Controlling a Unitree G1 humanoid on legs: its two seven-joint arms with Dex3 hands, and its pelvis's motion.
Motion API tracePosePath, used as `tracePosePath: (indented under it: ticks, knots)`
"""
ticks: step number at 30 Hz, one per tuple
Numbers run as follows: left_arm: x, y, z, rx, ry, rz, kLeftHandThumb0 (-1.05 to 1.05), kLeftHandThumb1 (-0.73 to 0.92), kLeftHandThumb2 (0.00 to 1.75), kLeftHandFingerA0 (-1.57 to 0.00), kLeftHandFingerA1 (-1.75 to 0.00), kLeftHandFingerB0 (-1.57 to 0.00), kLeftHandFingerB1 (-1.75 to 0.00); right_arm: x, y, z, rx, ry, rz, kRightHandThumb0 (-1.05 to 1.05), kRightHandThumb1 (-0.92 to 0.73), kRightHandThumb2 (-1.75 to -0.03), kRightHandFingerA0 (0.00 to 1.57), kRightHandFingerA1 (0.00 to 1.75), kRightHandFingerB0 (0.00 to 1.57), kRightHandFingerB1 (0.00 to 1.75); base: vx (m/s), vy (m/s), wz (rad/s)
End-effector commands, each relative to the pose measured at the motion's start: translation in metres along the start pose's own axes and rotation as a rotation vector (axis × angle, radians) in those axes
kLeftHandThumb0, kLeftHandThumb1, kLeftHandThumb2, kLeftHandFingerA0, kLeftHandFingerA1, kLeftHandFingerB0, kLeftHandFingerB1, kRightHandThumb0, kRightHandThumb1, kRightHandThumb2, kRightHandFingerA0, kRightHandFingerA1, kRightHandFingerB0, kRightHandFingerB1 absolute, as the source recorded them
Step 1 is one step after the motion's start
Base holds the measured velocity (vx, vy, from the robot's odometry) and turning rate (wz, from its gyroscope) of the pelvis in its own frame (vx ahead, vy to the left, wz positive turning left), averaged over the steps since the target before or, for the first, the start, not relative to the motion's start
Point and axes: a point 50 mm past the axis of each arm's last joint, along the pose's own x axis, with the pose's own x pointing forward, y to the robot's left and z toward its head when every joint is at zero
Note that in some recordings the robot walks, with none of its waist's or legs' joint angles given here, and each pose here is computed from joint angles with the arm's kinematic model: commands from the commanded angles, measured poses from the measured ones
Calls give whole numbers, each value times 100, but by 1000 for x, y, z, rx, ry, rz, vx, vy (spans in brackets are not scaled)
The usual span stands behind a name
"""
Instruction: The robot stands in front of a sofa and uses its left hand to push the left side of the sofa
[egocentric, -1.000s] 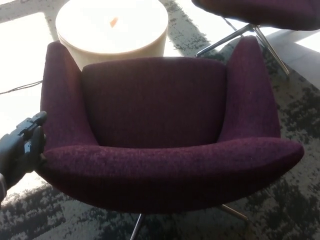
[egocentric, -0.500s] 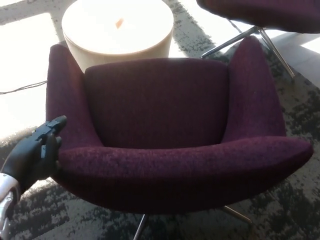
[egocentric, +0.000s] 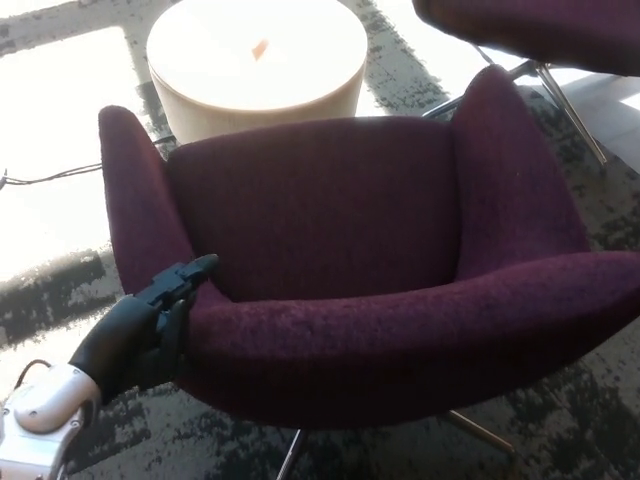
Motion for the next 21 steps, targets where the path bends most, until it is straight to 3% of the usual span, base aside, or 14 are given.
tracePosePath:
  ticks: [1, 3, 5, 12, 13, 21]
  knots:
    - [5, -42, -20, -18, 129, -182, -99, 88, 127, 0, -14, 0, -11, -1, -7, -1, -25, -4, -18, -72, -78, -74, 51, 45, 41, 40, 0, 0, 0]
    - [5, -43, -19, -21, 132, -185, -99, 88, 127, 0, -14, 0, -11, -1, -6, -1, -22, -2, -17, -72, -78, -74, 51, 45, 41, 40, 0, 0, 0]
    - [10, -49, -15, -6, 132, -210, -94, 86, 126, 0, -17, 0, -14, 1, -8, 1, -32, -13, -22, -66, -88, -66, 53, 41, 45, 37, 0, 0, 0]
    - [17, -71, -10, 15, 131, -286, -93, 86, 127, 0, -13, 0, -11, 0, -9, 0, -51, -11, -18, -69, -83, -70, 50, 43, 41, 38, -2, 0, 1]
    - [20, -78, -8, 9, 136, -313, -102, 92, 128, 0, -4, 0, -4, 1, -9, 0, -41, -10, -14, -67, -88, -67, 52, 41, 45, 37, 0, 0, 0]
    - [32, -113, 0, 63, 144, -413, -105, 92, 129, 0, -4, 0, -1, 2, -9, 2, -25, -14, -16, -67, -87, -66, 53, 41, 48, 38, 0, 0, 0]
